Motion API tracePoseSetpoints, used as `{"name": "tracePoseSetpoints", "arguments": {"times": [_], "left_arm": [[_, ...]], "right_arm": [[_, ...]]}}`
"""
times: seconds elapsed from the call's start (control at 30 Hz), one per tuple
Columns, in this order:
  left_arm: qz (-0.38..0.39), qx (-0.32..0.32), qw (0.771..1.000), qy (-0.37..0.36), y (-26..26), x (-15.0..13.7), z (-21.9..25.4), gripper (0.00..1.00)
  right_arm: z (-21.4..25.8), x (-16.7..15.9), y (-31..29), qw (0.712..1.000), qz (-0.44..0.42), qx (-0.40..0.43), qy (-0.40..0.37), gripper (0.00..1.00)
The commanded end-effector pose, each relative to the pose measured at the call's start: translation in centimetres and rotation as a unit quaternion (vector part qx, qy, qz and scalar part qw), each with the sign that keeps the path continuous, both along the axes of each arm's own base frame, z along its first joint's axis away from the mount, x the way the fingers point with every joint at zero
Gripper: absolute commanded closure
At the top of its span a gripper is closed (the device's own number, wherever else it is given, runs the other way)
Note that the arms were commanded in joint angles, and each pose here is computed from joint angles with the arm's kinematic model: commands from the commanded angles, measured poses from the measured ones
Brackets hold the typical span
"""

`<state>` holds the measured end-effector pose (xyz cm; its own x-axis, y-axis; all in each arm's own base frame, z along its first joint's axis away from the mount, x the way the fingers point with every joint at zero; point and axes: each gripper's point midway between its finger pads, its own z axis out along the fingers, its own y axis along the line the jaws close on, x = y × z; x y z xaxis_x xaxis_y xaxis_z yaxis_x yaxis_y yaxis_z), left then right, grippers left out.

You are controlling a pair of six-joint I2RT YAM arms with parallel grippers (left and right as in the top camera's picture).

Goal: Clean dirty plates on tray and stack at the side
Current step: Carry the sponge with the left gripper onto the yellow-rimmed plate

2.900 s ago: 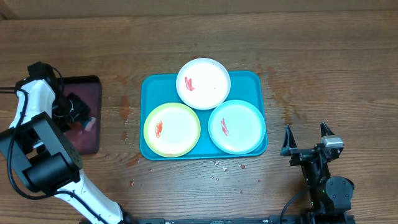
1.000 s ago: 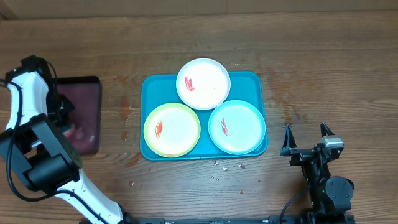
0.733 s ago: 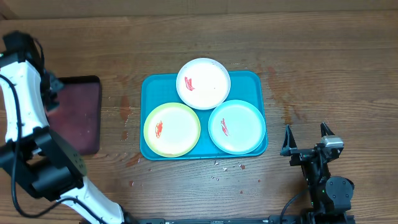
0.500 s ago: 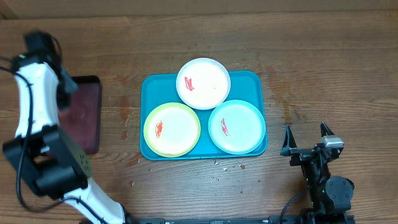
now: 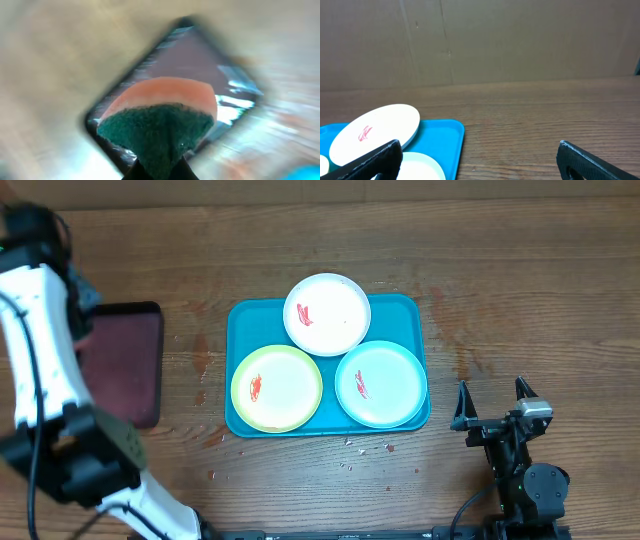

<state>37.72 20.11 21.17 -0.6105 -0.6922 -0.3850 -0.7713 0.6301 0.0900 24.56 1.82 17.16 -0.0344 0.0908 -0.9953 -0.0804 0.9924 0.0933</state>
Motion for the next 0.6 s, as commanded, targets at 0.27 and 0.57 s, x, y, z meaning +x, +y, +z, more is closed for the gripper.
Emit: {"name": "tracePoseSetpoints", "arguments": {"times": [0.27,0.57], "left_arm": [[-0.206,-0.281,0.937,0.028,-17.5,-2.2,-0.9,0.96],[-0.337,-0.289,0.886,0.137,-29.0,-5.7,-10.8,0.96]], "right_arm": [[-0.2,0.0,-0.2,1.000,-0.005,-0.002,-0.001,0.00],[-0.2,0.0,-0.2,1.000,-0.006,-0.002,-0.001,0.00]]}}
